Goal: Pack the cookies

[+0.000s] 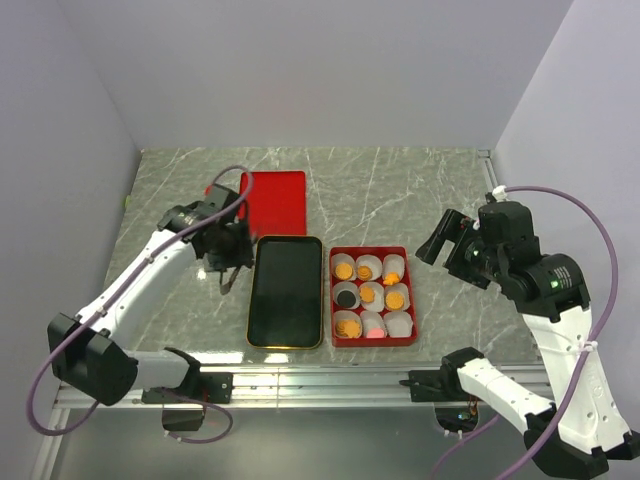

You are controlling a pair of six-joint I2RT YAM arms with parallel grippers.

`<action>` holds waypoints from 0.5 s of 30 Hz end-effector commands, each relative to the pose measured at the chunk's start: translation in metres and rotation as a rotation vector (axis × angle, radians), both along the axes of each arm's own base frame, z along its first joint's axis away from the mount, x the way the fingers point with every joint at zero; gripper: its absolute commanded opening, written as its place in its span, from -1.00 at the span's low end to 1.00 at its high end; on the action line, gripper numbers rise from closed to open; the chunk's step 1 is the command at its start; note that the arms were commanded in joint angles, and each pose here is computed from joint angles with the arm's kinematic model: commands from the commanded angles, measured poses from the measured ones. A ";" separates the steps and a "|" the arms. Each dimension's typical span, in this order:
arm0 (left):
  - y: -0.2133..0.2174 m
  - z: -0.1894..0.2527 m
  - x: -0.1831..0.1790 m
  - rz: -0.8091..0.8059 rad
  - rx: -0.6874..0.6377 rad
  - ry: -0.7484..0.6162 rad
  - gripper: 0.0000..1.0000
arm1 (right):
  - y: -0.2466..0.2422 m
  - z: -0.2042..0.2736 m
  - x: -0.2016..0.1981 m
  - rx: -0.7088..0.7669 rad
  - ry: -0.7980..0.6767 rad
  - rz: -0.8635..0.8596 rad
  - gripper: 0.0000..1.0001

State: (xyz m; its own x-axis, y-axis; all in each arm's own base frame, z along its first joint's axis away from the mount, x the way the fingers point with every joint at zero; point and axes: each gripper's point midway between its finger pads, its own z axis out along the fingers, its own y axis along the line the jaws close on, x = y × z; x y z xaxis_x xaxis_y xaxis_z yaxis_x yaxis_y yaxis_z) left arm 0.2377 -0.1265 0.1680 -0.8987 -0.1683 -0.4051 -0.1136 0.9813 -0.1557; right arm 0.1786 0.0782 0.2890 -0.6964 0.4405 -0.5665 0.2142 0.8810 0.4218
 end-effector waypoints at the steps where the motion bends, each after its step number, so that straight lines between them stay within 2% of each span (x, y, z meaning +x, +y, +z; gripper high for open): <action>1: 0.035 -0.006 0.031 0.066 0.026 -0.097 0.29 | 0.002 0.005 0.007 0.008 -0.041 0.013 0.92; 5: 0.080 -0.026 0.053 0.161 0.066 -0.096 0.33 | 0.003 0.003 0.007 0.002 -0.036 0.022 0.91; 8: 0.096 -0.048 0.064 0.191 0.080 -0.059 0.32 | 0.003 0.004 0.008 0.000 -0.033 0.026 0.91; 15: 0.109 -0.110 0.070 0.214 0.085 0.083 0.29 | -0.003 0.001 0.006 -0.033 -0.030 0.019 0.91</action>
State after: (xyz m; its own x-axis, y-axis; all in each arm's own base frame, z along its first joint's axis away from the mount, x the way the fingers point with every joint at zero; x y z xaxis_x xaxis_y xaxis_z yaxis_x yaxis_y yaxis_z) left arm 0.2967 -0.0192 0.0717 -0.8746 -0.3425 -0.3433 -0.3525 0.9351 -0.0348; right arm 0.1791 0.0799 0.2853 -0.7112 0.4144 -0.5678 0.1914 0.8914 0.4109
